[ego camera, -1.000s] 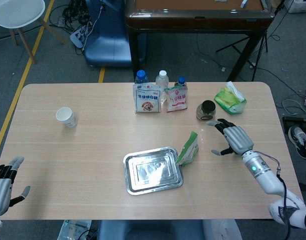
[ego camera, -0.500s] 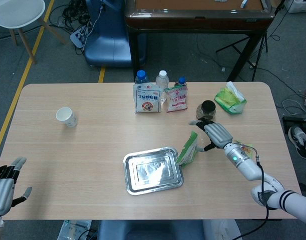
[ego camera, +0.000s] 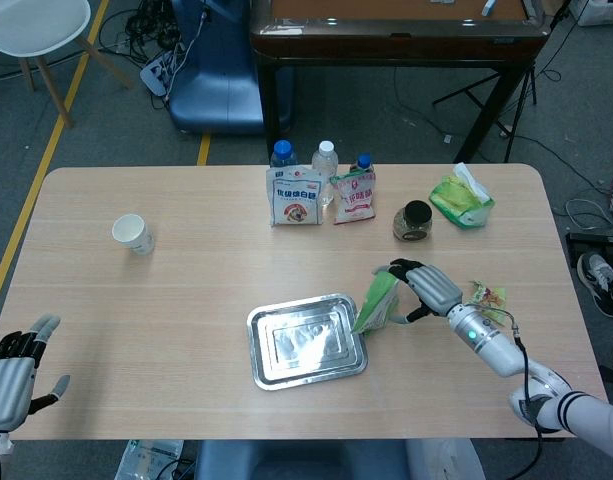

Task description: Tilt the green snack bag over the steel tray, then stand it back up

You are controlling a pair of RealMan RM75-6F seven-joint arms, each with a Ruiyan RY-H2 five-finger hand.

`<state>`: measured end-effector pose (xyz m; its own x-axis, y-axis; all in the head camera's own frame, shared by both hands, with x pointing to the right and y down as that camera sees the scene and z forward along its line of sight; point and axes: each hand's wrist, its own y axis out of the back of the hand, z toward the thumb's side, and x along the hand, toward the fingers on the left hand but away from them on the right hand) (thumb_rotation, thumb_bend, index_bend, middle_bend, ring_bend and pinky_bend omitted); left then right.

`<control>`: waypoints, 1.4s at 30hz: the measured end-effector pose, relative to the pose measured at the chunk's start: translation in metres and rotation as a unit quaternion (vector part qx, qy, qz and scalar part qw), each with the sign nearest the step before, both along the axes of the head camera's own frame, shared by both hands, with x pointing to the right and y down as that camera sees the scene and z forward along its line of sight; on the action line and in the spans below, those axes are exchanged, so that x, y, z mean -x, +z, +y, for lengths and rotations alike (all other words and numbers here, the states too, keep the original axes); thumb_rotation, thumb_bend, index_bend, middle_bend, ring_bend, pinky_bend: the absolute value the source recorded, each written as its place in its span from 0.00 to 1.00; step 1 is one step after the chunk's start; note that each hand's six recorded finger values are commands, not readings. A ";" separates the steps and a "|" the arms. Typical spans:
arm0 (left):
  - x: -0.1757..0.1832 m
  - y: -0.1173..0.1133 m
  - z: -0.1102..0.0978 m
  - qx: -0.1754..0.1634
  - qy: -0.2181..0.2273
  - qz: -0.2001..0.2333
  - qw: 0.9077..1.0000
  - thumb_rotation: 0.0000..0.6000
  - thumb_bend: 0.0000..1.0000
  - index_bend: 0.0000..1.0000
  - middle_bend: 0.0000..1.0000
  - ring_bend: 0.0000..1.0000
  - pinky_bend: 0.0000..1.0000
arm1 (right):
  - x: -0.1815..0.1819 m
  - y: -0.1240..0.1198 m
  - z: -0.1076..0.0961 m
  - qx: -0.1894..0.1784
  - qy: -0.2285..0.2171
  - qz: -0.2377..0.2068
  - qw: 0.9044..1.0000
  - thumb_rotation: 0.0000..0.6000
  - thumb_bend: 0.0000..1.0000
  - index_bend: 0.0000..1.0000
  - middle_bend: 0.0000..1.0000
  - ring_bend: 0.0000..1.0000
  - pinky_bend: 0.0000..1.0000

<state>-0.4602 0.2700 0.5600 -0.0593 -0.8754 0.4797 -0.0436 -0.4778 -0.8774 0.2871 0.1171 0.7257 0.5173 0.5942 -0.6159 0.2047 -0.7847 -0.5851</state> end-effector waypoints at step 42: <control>-0.003 0.001 0.003 0.012 0.001 0.018 1.000 1.00 0.25 0.11 0.09 0.20 0.11 | -0.012 0.041 0.038 -0.009 0.104 -0.056 0.993 1.00 0.16 0.47 0.44 0.32 0.29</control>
<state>-0.4575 0.2728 0.5611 -0.0405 -0.8635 0.5028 -0.0744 -0.4992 -0.8633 0.2994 0.1547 0.7671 0.4475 0.7050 -0.5502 0.4251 -0.7090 -0.5627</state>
